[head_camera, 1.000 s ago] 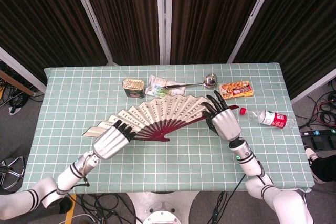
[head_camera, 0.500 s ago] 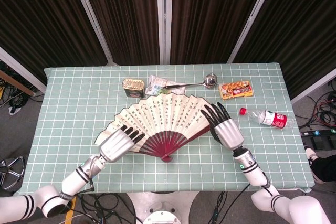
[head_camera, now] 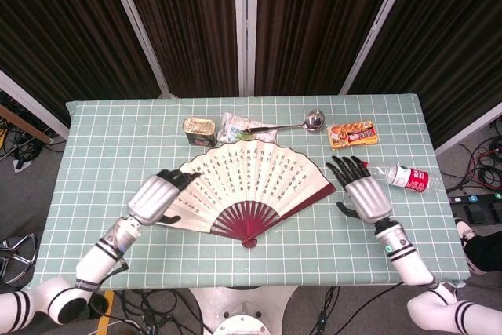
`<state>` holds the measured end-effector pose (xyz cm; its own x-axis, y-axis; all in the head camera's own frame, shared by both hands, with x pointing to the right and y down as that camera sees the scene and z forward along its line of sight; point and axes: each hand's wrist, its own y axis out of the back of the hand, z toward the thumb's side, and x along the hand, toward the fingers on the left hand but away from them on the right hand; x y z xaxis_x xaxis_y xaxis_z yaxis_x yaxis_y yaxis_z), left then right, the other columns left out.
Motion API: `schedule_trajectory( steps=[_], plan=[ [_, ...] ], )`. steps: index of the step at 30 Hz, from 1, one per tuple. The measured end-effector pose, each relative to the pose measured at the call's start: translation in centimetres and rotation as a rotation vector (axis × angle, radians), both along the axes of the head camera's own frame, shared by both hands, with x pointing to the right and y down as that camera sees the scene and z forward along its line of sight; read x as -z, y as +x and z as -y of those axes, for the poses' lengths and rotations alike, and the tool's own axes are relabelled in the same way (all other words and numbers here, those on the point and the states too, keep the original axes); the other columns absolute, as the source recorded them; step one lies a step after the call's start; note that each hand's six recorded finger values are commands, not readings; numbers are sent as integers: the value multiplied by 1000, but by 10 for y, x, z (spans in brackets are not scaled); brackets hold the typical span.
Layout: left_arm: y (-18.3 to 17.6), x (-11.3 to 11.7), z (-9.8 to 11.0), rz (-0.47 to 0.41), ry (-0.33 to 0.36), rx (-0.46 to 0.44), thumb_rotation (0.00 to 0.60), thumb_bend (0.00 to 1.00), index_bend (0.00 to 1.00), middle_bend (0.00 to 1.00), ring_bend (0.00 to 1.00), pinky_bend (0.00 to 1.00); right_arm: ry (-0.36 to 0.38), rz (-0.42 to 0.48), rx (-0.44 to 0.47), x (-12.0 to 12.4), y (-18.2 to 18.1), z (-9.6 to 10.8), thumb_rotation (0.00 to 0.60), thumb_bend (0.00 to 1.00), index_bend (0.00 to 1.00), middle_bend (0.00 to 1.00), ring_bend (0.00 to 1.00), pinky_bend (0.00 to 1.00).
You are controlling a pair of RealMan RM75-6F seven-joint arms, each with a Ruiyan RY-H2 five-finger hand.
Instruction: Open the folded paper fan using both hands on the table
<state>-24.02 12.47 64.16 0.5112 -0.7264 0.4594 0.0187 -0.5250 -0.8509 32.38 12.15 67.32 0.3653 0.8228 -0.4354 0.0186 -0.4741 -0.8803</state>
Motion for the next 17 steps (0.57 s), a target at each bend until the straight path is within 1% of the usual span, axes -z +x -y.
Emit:
schedule_trajectory(
  steps=[2, 4, 5, 7, 8, 10, 11, 14, 17],
  plan=[
    [-27, 9, 8, -15, 50, 102, 600, 0, 146, 229, 223, 310, -3, 13, -46, 13, 20, 3, 600, 284, 0, 24, 0, 0],
    [-56, 16, 11, -21, 96, 195, 600, 0, 154, 229, 223, 302, -2, 29, -99, 28, 43, 4, 600, 290, 0, 34, 0, 0],
    [-76, 21, 10, -23, 120, 255, 600, 0, 158, 229, 223, 301, 2, 35, -124, 35, 53, 4, 600, 291, 7, 47, 0, 0],
    [-109, 26, 5, -14, 142, 341, 600, 0, 162, 229, 223, 300, 23, 54, -179, 50, 73, 0, 600, 296, 26, 71, 0, 0],
    [-131, 29, -2, 3, 155, 394, 600, 0, 162, 229, 223, 298, 32, 62, -203, 56, 81, -3, 600, 299, 36, 78, 0, 0],
    [-161, 34, -14, 45, 181, 463, 600, 0, 169, 230, 223, 292, 52, 69, -258, 69, 100, -12, 600, 301, 40, 81, 0, 0],
    [-179, 38, -23, 77, 199, 503, 600, 0, 172, 231, 223, 290, 61, 66, -280, 74, 109, -17, 600, 301, 41, 82, 0, 0],
    [-210, 48, -50, 146, 221, 585, 600, 0, 177, 235, 223, 284, 84, 53, -349, 89, 131, -34, 600, 306, 57, 92, 0, 0],
    [-226, 55, -76, 198, 213, 627, 600, 0, 178, 235, 223, 279, 89, 63, -414, 96, 146, -51, 600, 312, 70, 99, 0, 0]
  ],
)
